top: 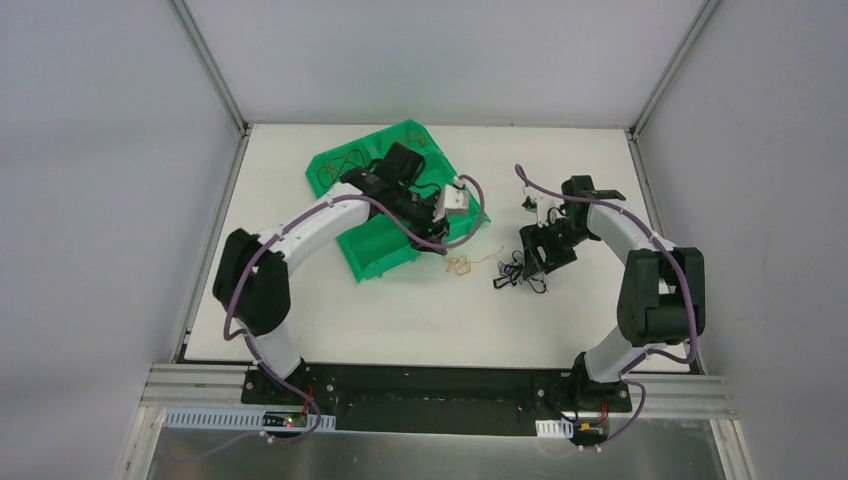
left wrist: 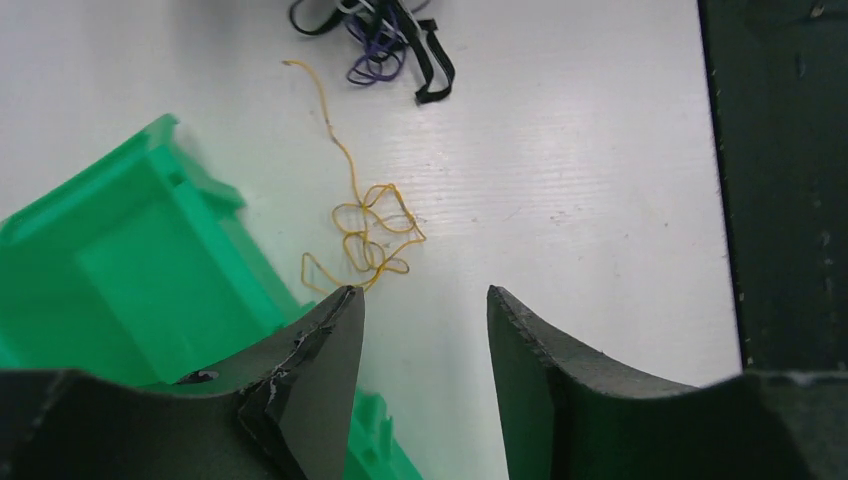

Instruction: Untangle the cables

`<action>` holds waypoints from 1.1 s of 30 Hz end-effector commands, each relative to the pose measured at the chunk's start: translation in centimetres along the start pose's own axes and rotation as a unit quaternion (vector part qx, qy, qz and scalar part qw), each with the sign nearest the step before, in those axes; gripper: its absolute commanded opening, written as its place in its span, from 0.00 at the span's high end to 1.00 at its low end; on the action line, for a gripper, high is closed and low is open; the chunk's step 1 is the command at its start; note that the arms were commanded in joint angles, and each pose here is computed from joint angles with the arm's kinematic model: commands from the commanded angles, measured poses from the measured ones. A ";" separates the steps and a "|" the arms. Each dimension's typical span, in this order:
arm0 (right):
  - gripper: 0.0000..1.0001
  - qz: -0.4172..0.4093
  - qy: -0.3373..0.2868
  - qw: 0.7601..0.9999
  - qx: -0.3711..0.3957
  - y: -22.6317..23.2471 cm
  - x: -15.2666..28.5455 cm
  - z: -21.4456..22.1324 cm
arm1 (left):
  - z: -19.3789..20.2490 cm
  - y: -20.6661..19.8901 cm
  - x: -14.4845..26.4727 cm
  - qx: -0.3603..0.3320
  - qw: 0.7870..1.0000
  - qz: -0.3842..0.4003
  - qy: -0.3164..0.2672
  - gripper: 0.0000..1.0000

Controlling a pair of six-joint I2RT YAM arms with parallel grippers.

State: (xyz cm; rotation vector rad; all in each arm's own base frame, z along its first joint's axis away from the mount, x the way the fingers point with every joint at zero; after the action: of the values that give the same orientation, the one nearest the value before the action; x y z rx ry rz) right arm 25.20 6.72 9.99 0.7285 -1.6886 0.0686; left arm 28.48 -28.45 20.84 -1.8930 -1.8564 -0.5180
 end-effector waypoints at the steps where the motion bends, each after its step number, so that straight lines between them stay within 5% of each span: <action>1: 0.32 -0.007 -0.001 0.999 -0.047 -0.8 1.0 -0.1 | 1.7 0.9 -4.6 -0.121 0.991 0.030 0.051 0.52; 16: 0.31 -0.034 -0.064 0.995 -0.073 0.2 4.4 0.3 | 8.0 1.8 -11.5 -0.214 0.958 0.071 0.175 0.66; 19: 0.31 -0.036 -0.069 0.994 -0.074 0.2 4.6 0.2 | 8.1 2.2 -11.6 -0.220 0.956 0.065 0.184 1.00; 21: 0.31 -0.035 -0.072 0.994 -0.074 0.1 4.8 0.1 | 7.3 2.3 -11.2 -0.220 0.958 0.059 0.176 1.00; 24: 0.31 -0.031 -0.079 0.994 -0.073 -0.1 5.2 -0.3 | 1.8 1.8 -9.1 -0.205 0.972 0.029 0.112 1.00; 27: 0.31 -0.022 -0.088 0.993 -0.071 -0.4 5.8 -0.6 | -10.2 4.3 -2.0 -0.073 0.992 -0.081 -0.063 1.00; 29: 0.31 -0.019 -0.094 0.993 -0.075 -0.5 6.2 -0.7 | -14.8 9.7 5.2 0.049 0.959 -0.212 -0.182 1.00; 31: 0.31 -0.021 -0.104 0.991 -0.078 -0.4 6.5 -0.8 | -14.9 14.8 11.6 0.129 0.902 -0.341 -0.232 1.00; 32: 0.31 -0.024 -0.106 0.991 -0.081 -0.3 6.5 -0.9 | -14.6 14.1 11.5 0.114 0.916 -0.322 -0.210 1.00; 33: 0.31 -0.030 -0.109 0.990 -0.085 -0.2 6.4 -1.0 | -14.5 10.7 9.2 0.053 0.956 -0.239 -0.160 1.00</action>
State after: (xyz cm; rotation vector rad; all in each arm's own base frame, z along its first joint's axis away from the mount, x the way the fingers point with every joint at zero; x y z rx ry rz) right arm 25.51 3.86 13.63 0.6527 -1.7909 -0.1536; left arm 40.58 -32.92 27.19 -1.5488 -2.3358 -0.4894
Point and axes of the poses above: each gripper's point midway between its finger pads, its own x axis back along the fingers, its own y axis along the line the jaws close on, z = x × y, the point moved 4 cm from there along x, back along the fingers, and after that the axes turned 1 degree about x, right-handed, at the moved point
